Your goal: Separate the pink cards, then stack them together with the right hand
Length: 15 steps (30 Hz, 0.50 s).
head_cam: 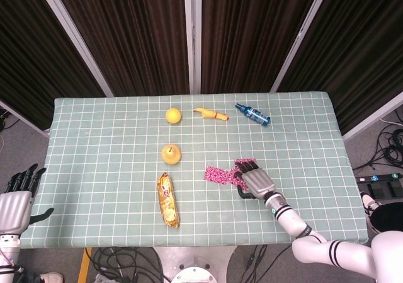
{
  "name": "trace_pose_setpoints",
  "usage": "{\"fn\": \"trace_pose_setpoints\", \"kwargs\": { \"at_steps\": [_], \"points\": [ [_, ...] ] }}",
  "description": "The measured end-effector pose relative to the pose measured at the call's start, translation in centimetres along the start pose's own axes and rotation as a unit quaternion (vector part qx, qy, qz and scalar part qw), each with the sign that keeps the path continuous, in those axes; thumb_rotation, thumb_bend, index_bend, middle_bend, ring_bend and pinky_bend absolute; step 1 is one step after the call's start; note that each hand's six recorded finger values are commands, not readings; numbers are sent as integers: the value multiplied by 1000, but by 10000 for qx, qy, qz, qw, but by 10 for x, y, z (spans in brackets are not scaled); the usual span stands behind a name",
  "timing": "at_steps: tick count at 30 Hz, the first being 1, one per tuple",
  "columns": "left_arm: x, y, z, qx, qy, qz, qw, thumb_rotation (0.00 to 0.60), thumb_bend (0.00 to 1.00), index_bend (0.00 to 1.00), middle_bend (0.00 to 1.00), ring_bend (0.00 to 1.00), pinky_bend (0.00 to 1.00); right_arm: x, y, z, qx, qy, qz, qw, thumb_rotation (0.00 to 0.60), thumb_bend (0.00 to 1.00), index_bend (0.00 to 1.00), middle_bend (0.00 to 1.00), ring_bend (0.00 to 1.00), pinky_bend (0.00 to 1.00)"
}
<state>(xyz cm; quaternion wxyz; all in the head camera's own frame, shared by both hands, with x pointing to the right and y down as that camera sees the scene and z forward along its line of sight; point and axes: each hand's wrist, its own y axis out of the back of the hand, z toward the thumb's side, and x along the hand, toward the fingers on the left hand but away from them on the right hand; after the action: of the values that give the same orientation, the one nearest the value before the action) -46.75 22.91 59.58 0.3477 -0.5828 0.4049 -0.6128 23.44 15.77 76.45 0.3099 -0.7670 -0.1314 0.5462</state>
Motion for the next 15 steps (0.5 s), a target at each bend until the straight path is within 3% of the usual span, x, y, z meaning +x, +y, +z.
{"fn": "trace_pose_setpoints", "kwargs": {
  "at_steps": [15],
  "points": [
    [0,2,1,0,-22,54,10000,600,6,163,156,126,136,21,-9,-18,298,-175,120,9993,258,544,262,10,0,0]
  ]
}}
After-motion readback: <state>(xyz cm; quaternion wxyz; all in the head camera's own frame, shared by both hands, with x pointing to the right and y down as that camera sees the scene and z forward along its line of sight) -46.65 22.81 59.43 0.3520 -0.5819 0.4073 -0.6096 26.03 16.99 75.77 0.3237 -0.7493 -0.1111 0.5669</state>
